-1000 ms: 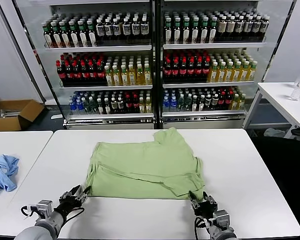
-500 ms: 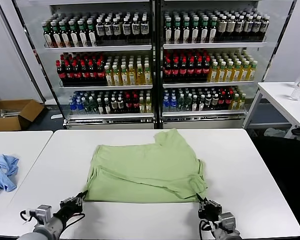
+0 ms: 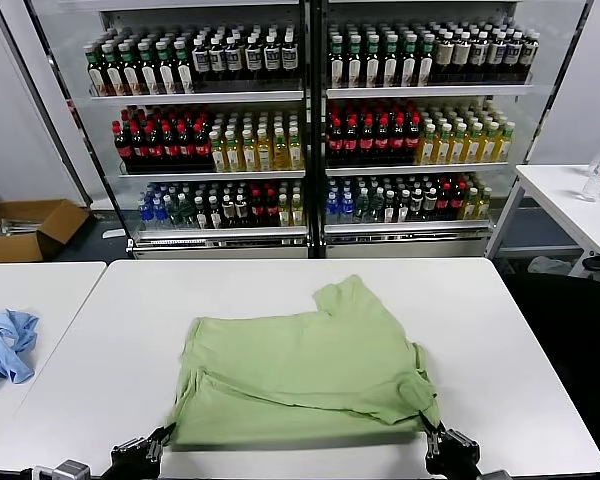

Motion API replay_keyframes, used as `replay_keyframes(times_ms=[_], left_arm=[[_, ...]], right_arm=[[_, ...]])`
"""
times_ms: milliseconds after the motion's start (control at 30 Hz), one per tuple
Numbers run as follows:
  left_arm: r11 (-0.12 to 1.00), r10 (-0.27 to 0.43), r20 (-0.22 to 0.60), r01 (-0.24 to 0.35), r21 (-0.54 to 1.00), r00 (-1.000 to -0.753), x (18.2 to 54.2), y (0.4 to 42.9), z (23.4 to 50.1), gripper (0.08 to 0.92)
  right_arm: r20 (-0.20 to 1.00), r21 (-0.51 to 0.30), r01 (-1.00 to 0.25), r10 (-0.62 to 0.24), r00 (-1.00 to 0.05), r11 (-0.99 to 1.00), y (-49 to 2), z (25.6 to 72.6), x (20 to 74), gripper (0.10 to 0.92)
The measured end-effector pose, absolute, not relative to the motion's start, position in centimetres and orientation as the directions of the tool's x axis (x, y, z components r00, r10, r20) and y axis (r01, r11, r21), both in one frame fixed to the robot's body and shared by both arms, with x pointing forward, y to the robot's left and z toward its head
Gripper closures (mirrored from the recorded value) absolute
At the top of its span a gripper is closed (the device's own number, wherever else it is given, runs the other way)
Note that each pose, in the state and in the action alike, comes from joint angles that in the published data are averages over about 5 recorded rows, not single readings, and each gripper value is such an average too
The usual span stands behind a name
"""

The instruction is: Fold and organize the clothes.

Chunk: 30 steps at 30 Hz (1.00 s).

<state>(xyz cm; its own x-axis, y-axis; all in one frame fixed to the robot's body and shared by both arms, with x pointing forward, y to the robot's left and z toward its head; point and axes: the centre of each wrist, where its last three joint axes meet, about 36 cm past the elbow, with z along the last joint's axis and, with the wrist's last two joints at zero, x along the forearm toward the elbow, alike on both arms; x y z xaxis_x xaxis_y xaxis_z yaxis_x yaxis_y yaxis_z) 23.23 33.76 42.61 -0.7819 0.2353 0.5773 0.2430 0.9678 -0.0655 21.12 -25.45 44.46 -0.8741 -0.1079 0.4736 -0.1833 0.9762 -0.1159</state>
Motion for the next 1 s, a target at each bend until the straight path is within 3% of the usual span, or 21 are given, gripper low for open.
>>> replay_keyframes(times_ms=[367,633,833,1000], left_arm=[[0.965,0.243,0.522,0.261,-0.042,-0.817,24.6,34.7,44.9,0.574],[0.965,0.252,0.45,0.259,-0.046,-0.857,29.7,35.4,44.6,0.34],[0.963,0.26,0.421,0.263,-0.052,-0.869,34.9,35.9,43.4,0.196],[0.964,0.262,0.415,0.26,-0.063,-0.871,38.5,36.2,42.4,0.177]], right_arm=[[0.416,-0.108,-0.187,-0.127,-0.901,0.976,-25.8,48.3,23.0,0.472],[0.328,-0.061,-0.191,-0.162,-0.931,0.98,-24.9,48.6,30.0,0.248],[0.306,-0.046,-0.198,-0.175,-0.936,0.979,-23.9,47.5,36.7,0.201],[0.316,-0.034,-0.196,-0.176,-0.932,0.98,-23.0,46.4,42.1,0.199]])
